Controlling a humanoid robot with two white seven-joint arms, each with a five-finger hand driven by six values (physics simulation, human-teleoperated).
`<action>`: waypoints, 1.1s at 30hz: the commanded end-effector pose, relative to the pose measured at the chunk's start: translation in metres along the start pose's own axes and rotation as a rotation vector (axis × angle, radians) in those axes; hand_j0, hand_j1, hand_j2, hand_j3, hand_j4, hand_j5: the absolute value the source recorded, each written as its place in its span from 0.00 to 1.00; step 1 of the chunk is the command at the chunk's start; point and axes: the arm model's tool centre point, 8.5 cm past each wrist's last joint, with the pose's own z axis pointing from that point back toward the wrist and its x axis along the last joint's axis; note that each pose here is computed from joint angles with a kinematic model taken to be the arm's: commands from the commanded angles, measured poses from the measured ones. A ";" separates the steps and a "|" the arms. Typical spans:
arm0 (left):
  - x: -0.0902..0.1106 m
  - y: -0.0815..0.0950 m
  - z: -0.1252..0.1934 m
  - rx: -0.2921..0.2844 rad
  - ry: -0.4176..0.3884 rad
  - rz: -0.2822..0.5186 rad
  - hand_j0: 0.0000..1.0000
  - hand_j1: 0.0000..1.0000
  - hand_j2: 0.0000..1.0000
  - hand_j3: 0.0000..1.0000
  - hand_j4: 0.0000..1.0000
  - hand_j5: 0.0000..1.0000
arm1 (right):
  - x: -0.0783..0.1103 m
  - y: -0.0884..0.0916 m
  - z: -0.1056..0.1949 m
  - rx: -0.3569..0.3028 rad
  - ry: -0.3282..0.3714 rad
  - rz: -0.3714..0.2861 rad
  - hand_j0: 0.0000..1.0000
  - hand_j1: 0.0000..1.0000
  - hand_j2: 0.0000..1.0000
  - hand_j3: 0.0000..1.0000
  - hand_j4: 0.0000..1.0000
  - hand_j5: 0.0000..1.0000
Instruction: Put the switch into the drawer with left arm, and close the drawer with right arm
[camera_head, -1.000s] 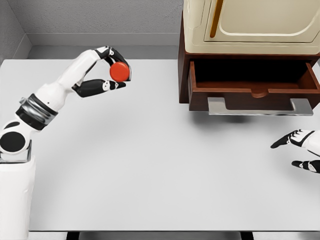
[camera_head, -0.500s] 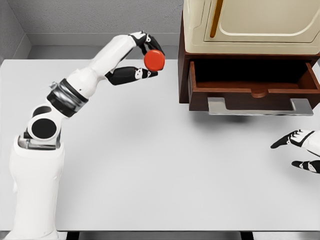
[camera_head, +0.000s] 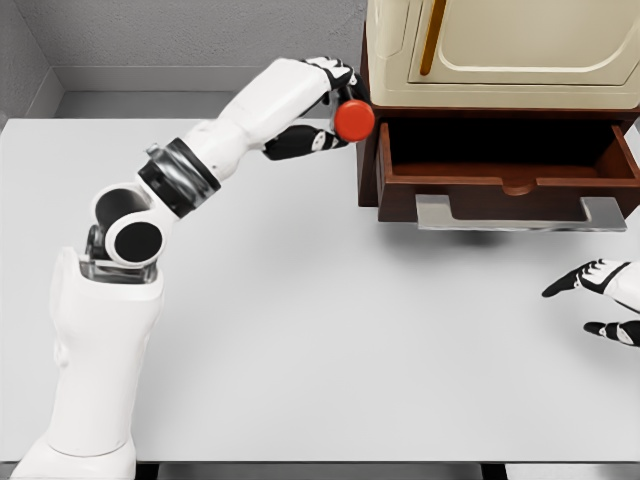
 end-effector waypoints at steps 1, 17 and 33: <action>0.004 -0.006 -0.005 -0.027 0.008 -0.032 0.31 0.31 0.31 0.31 0.31 0.31 | 0.000 0.000 0.000 -0.001 0.000 -0.007 0.73 0.73 0.73 0.73 0.73 0.73; 0.021 0.007 -0.028 -0.042 -0.034 -0.122 0.27 0.27 0.27 0.27 0.27 0.27 | 0.001 0.000 0.000 -0.004 -0.003 -0.006 0.72 0.72 0.72 0.72 0.72 0.72; 0.029 0.007 -0.064 -0.113 -0.087 -0.162 0.28 0.28 0.28 0.28 0.28 0.28 | 0.000 0.000 0.000 -0.003 -0.002 -0.007 0.72 0.72 0.72 0.72 0.72 0.72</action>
